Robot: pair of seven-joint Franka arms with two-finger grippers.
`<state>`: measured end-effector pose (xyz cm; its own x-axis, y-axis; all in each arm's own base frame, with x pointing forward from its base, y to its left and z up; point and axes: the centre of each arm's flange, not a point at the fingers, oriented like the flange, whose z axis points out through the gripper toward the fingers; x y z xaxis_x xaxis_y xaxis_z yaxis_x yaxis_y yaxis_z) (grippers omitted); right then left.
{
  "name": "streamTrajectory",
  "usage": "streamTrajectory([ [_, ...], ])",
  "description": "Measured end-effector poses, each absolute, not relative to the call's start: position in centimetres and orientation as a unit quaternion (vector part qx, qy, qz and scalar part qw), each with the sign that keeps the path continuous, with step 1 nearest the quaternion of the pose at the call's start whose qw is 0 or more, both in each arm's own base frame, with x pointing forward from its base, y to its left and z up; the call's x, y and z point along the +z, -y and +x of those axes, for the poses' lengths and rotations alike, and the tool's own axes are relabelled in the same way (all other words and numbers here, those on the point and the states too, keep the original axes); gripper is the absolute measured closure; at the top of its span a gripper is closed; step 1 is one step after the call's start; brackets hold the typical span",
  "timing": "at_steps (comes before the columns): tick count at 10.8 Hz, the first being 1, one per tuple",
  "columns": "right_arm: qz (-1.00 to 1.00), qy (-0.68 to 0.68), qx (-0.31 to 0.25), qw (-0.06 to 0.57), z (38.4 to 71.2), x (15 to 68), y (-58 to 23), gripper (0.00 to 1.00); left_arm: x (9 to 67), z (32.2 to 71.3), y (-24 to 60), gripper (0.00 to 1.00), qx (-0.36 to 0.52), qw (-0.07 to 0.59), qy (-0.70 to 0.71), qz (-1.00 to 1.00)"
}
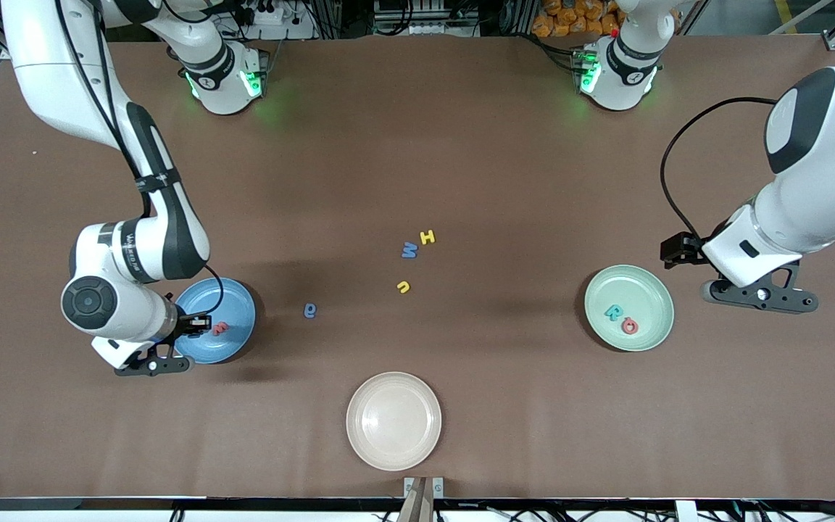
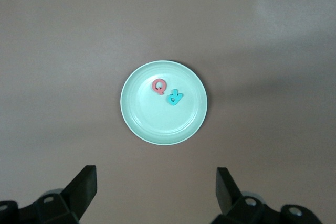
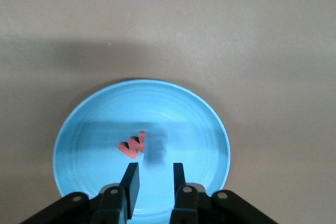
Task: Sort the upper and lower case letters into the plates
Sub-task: 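Carry the blue E over the blue plate with the right gripper, then open the right gripper to drop the E onto the blue plate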
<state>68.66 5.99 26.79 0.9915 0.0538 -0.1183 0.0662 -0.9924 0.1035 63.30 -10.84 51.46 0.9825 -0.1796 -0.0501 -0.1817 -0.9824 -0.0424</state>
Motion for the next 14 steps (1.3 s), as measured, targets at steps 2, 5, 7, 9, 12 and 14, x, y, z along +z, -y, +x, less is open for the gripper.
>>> streamTrajectory([
  [2,0.996,-0.023,-0.066,0.054,68.5,26.6,-5.2,0.40,51.5,63.3,10.9,0.00,0.023,0.023,-0.091,-0.995],
  [5,0.997,-0.031,-0.052,0.050,68.7,26.4,-6.4,0.01,51.5,63.3,10.9,0.00,0.023,0.023,-0.091,-0.995],
  [7,0.997,-0.041,-0.043,0.047,68.6,25.7,-9.0,0.00,51.5,63.2,11.2,0.00,0.023,0.023,-0.094,-0.995],
  [9,0.997,-0.035,-0.043,0.049,67.7,25.1,-14.1,0.00,51.5,63.2,11.3,0.00,0.023,0.023,-0.095,-0.995],
  [12,0.998,-0.019,-0.030,0.053,64.4,24.4,-25.4,0.00,51.4,63.2,11.4,0.00,0.024,0.023,-0.096,-0.995],
  [14,0.999,-0.015,-0.012,0.047,62.9,22.9,-29.8,0.00,51.4,63.1,11.6,0.00,0.024,0.023,-0.097,-0.995],
])
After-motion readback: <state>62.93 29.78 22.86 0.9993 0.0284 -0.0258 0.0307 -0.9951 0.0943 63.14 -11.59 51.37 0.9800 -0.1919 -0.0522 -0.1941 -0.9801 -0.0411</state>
